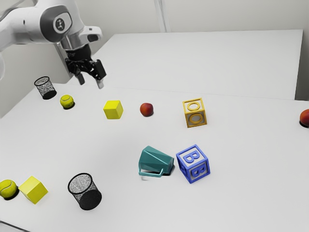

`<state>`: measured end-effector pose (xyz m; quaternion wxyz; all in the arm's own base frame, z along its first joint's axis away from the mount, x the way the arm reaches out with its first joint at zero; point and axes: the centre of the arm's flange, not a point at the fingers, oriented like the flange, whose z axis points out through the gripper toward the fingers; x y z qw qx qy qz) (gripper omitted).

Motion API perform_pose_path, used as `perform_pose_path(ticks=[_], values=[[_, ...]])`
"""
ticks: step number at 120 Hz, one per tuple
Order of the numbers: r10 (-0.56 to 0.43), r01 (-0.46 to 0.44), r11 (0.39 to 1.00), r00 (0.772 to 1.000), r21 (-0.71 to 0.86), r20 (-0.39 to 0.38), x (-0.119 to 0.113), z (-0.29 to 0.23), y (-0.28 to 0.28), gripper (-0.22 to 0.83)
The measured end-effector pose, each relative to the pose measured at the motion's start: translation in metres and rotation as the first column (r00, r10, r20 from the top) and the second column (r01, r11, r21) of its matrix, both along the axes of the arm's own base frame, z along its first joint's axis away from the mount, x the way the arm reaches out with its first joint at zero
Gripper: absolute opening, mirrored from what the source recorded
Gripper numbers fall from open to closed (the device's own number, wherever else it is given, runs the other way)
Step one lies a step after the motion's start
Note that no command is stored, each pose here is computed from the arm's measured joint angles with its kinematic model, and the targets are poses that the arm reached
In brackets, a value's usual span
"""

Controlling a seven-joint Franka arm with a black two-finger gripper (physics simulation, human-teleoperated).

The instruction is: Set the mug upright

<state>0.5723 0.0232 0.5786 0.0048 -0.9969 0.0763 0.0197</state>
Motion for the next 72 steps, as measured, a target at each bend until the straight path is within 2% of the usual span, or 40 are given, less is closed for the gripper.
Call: perform_pose_path(ticks=[17, 39, 56, 72], values=[[-0.013, 0.014, 1.0, 0.999, -0.021, 0.032, -0.006, 0.003, 0.004, 0.62], [-0.002, 0.004, 0.98, 1.0, -0.198, 0.009, -0.041, -0.023, -0.012, 0.62], [0.074, -0.088, 0.925, 0.996, -0.369, -0.053, -0.052, -0.065, -0.013, 0.62], [0.168, -0.212, 0.829, 0.977, -0.517, -0.131, -0.063, -0.099, -0.011, 0.61]])
